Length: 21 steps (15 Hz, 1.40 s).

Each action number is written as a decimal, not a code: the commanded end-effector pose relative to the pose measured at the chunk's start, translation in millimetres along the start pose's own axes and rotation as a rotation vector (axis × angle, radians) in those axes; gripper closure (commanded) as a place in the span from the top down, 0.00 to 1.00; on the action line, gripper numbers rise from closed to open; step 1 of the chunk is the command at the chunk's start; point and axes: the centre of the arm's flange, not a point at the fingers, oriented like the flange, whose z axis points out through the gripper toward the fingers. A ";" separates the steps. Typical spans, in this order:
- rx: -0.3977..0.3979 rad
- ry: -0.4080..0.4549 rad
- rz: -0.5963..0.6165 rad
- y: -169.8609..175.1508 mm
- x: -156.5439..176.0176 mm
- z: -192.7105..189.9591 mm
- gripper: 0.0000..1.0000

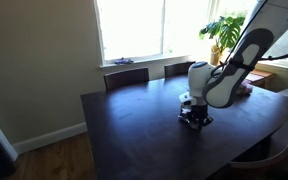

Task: Stack the pots in order of size

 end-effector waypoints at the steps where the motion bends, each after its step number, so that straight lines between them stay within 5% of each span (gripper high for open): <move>1: -0.003 -0.001 -0.048 -29.5 -3.3 -1.8 0.09; 10: -0.007 -0.009 -0.288 -59.5 20.5 -14.3 0.09; 21: -0.191 0.031 -0.366 -84.4 42.7 -64.2 0.07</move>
